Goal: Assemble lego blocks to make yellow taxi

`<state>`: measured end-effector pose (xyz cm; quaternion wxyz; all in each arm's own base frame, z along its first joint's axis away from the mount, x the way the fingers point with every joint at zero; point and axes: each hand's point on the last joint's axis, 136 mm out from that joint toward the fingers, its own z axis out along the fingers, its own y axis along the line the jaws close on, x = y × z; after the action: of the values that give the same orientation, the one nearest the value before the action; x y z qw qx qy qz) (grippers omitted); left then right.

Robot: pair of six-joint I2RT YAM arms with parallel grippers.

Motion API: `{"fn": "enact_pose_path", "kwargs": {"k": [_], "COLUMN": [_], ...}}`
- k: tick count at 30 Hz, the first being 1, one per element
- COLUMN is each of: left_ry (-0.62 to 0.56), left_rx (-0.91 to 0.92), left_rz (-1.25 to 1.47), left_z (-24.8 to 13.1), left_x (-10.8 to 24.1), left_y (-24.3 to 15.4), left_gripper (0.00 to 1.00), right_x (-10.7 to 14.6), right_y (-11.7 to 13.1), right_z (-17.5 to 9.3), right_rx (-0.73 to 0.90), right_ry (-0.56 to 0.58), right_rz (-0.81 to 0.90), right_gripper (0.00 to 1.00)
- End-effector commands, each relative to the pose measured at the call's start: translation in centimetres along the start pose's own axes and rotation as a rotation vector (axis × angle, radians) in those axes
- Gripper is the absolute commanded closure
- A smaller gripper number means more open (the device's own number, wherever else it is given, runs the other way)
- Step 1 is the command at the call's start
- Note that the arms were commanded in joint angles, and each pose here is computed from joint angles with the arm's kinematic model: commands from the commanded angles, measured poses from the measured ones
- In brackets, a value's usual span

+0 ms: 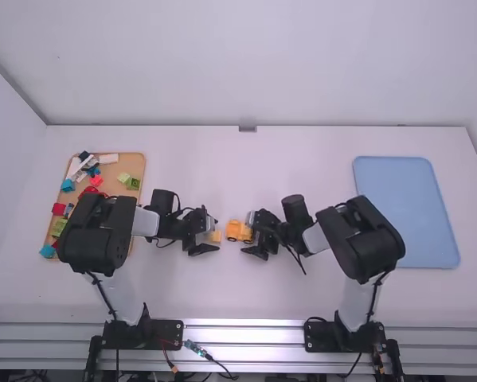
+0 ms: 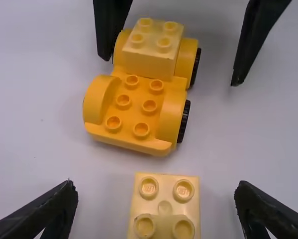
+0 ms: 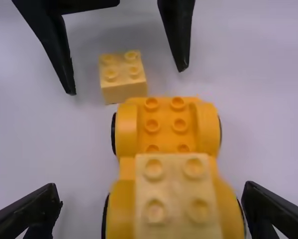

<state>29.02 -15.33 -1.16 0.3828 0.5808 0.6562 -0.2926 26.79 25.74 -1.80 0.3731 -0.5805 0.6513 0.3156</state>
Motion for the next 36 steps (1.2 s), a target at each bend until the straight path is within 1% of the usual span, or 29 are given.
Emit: {"fn": "enact_pose_path", "kwargs": {"k": [1, 3, 4, 5, 6, 8, 10, 11, 12, 13, 15, 17, 20, 25, 29, 33, 36], "left_ry": [-0.008, -0.009, -0.008, -0.008, -0.008, -0.007, -0.007, -0.007, -0.005, 0.005, 0.023, 0.039, 0.041, 0.039, 0.039, 0.039, 0.039], "left_rx": [0.009, 0.009, 0.009, 0.009, 0.009, 0.009, 0.009, 0.009, 0.01, 0.008, 0.005, 0.007, 0.01, 0.009, 0.008, 0.009, 0.008], "left_rz": [-0.008, -0.008, -0.009, -0.009, -0.009, -0.01, -0.01, -0.01, -0.012, -0.014, -0.019, -0.029, -0.034, -0.031, -0.03, -0.03, -0.03], "left_z": [0.1, 0.1, 0.1, 0.0, 0.1, 0.1, 0.0, 0.1, 0.1, 0.1, 0.1, 0.0, 0.0, 0.0, 0.0, 0.0, 0.0], "left_x": [0.0, 0.0, 0.0, 0.0, 0.0, 0.0, 0.0, 0.0, 0.1, 0.2, 0.6, 0.9, 0.9, 0.9, 0.9, 0.9, 0.9], "left_y": [-0.2, -0.2, -0.2, -0.2, -0.2, -0.2, -0.2, -0.2, -0.2, -0.2, -0.2, -0.3, -0.4, -0.4, -0.4, -0.4, -0.4], "left_gripper": [0.19, 0.24, 0.25, 0.28, 0.3, 0.33, 0.35, 0.39, 0.41, 0.42, 0.44, 0.45, 0.46, 0.5, 0.53, 0.55, 0.58], "right_x": [0.1, 0.0, 0.1, 0.1, 0.1, 0.1, 0.1, 0.1, 0.1, 0.2, 0.3, 0.6, 1.2, 2.3, 3.1, 3.2, 3.3], "right_y": [-0.4, -0.3, -0.3, -0.4, -0.4, -0.3, -0.3, -0.3, -0.3, -0.3, -0.2, 0.1, 0.6, 0.3, 0.3, 0.1, 0.5], "right_z": [0.5, 0.5, 0.5, 0.5, 0.5, 0.5, 0.5, 0.5, 0.5, 0.5, 0.4, 0.5, 0.4, -0.3, -0.9, -1.1, -0.9], "right_rx": [0.011, 0.01, 0.011, 0.011, 0.011, 0.009, 0.009, 0.009, 0.009, 0.009, 0.006, -0.005, -0.024, -0.02, -0.025, -0.02, -0.033], "right_ry": [0.016, 0.013, 0.014, 0.014, 0.014, 0.015, 0.015, 0.016, 0.016, 0.018, 0.021, 0.034, 0.055, 0.079, 0.092, 0.093, 0.098], "right_rz": [0.003, -0.001, 0.0, 0.002, 0.001, 0.002, 0.003, 0.004, 0.004, 0.005, 0.009, -0.003, -0.019, -0.007, -0.012, -0.01, -0.038], "right_gripper": [0.1, 0.27, 0.3, 0.37, 0.41, 0.41, 0.47, 0.5, 0.52, 0.58, 0.6, 0.64, 0.67, 0.71, 0.73, 0.74, 0.74]}}
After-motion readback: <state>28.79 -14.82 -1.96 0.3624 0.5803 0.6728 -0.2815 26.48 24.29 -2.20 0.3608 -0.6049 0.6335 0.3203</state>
